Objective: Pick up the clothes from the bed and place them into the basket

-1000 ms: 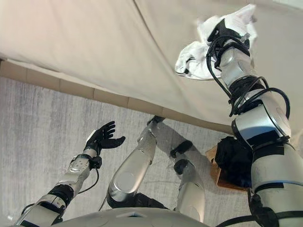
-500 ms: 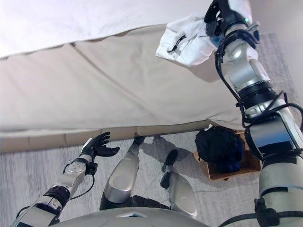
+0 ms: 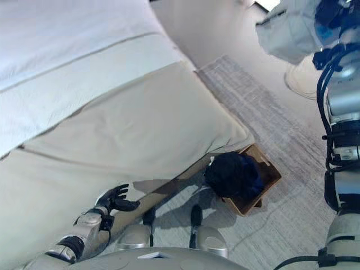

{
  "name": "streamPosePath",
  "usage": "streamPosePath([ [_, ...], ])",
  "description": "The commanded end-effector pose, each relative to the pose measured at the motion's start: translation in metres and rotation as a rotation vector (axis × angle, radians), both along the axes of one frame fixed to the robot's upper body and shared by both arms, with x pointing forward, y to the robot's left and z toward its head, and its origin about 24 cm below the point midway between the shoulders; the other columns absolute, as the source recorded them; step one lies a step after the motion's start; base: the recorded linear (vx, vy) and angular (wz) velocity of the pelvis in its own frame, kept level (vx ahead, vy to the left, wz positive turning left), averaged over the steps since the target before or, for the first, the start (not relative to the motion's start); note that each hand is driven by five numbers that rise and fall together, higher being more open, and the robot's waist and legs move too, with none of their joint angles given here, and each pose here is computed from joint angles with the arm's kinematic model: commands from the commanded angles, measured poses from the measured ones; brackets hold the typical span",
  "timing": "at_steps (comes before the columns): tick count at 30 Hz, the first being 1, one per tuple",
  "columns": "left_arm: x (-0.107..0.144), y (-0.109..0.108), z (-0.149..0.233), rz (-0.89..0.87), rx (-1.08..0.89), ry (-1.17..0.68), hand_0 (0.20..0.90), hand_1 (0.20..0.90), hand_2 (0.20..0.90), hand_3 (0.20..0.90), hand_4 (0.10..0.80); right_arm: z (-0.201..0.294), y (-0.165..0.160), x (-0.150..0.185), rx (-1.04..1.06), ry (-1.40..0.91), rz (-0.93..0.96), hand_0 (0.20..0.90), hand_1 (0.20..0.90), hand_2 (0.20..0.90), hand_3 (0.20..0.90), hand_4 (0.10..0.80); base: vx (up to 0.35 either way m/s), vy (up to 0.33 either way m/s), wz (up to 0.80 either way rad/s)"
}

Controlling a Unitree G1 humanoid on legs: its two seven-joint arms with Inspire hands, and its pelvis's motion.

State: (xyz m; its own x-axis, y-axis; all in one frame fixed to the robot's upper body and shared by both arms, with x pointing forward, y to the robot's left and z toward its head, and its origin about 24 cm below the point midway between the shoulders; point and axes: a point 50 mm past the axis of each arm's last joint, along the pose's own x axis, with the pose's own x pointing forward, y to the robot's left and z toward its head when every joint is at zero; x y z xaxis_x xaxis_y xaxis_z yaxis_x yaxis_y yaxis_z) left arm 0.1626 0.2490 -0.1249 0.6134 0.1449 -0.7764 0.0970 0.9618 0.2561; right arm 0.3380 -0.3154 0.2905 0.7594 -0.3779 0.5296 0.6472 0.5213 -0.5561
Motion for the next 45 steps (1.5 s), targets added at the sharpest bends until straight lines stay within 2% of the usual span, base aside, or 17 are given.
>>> streamPosePath([
  [1, -0.025, 0.007, -0.010, -0.033, 0.044, 0.091, 0.900, 0.900, 0.900, 0.900, 0.800, 0.025, 0.000, -0.018, -0.124, -0.101, 0.038, 0.300, 0.300, 0.300, 0.200, 0.100, 0.051, -0.040, -0.32],
  [8, -0.024, 0.007, -0.010, -0.075, 0.053, 0.104, 0.900, 0.900, 0.900, 0.900, 0.800, -0.021, -0.010, -0.012, -0.121, 0.101, 0.038, 0.300, 0.300, 0.300, 0.200, 0.100, 0.063, -0.060, -0.20],
  [13, -0.019, 0.001, -0.008, -0.122, 0.052, 0.084, 0.900, 0.900, 0.900, 0.900, 0.800, -0.057, -0.006, -0.006, -0.096, 0.205, 0.049, 0.300, 0.300, 0.300, 0.200, 0.100, 0.051, -0.106, -0.07],
  [20, 0.007, -0.011, 0.001, -0.180, 0.043, 0.000, 0.900, 0.900, 0.900, 0.900, 0.800, -0.097, 0.006, 0.003, -0.043, 0.291, 0.042, 0.300, 0.300, 0.300, 0.200, 0.100, -0.050, -0.112, -0.04],
  [23, 0.029, -0.020, 0.012, -0.188, 0.031, -0.086, 0.900, 0.900, 0.900, 0.900, 0.800, -0.110, 0.012, 0.008, -0.019, 0.303, 0.030, 0.300, 0.300, 0.300, 0.200, 0.100, -0.226, -0.096, 0.05],
  [26, 0.036, -0.023, 0.015, -0.188, 0.025, -0.115, 0.900, 0.900, 0.900, 0.900, 0.800, -0.110, 0.012, 0.010, -0.017, 0.297, 0.023, 0.300, 0.300, 0.300, 0.200, 0.100, -0.162, -0.043, 0.03],
  [27, 0.054, -0.031, 0.027, -0.196, 0.012, -0.197, 0.900, 0.900, 0.900, 0.900, 0.800, -0.111, 0.014, 0.014, -0.010, 0.283, -0.001, 0.300, 0.300, 0.300, 0.200, 0.100, -0.332, -0.074, -0.01],
  [31, 0.076, -0.043, 0.043, -0.206, -0.018, -0.315, 0.900, 0.900, 0.900, 0.900, 0.800, -0.107, 0.009, 0.022, -0.004, 0.282, -0.058, 0.300, 0.300, 0.300, 0.200, 0.100, -0.270, -0.064, -0.04],
  [37, 0.091, -0.053, 0.061, -0.194, -0.074, -0.427, 0.900, 0.900, 0.900, 0.900, 0.800, -0.100, -0.007, 0.028, -0.035, 0.352, -0.204, 0.300, 0.300, 0.300, 0.200, 0.100, -0.120, -0.026, 0.03],
  [38, 0.091, -0.053, 0.062, -0.198, -0.077, -0.432, 0.900, 0.900, 0.900, 0.900, 0.800, -0.099, -0.011, 0.028, -0.033, 0.354, -0.226, 0.385, 0.385, 0.385, 0.299, 0.199, -0.063, -0.016, -0.01],
  [39, 0.093, -0.055, 0.064, -0.206, -0.082, -0.442, 0.900, 0.900, 0.900, 0.900, 0.800, -0.101, -0.020, 0.026, -0.017, 0.366, -0.273, 0.794, 0.794, 0.794, 0.776, 0.676, -0.062, -0.019, 0.00],
  [40, 0.094, -0.056, 0.064, -0.209, -0.082, -0.447, 0.900, 0.900, 0.900, 0.900, 0.800, -0.102, -0.024, 0.026, 0.006, 0.367, -0.293, 0.900, 0.900, 0.900, 0.900, 0.800, -0.062, -0.020, 0.09],
  [45, 0.095, -0.055, 0.065, -0.196, -0.096, -0.450, 0.900, 0.900, 0.900, 0.900, 0.800, -0.093, -0.037, 0.024, 0.143, 0.308, -0.353, 0.900, 0.900, 0.900, 0.900, 0.800, -0.031, 0.014, 0.09],
])
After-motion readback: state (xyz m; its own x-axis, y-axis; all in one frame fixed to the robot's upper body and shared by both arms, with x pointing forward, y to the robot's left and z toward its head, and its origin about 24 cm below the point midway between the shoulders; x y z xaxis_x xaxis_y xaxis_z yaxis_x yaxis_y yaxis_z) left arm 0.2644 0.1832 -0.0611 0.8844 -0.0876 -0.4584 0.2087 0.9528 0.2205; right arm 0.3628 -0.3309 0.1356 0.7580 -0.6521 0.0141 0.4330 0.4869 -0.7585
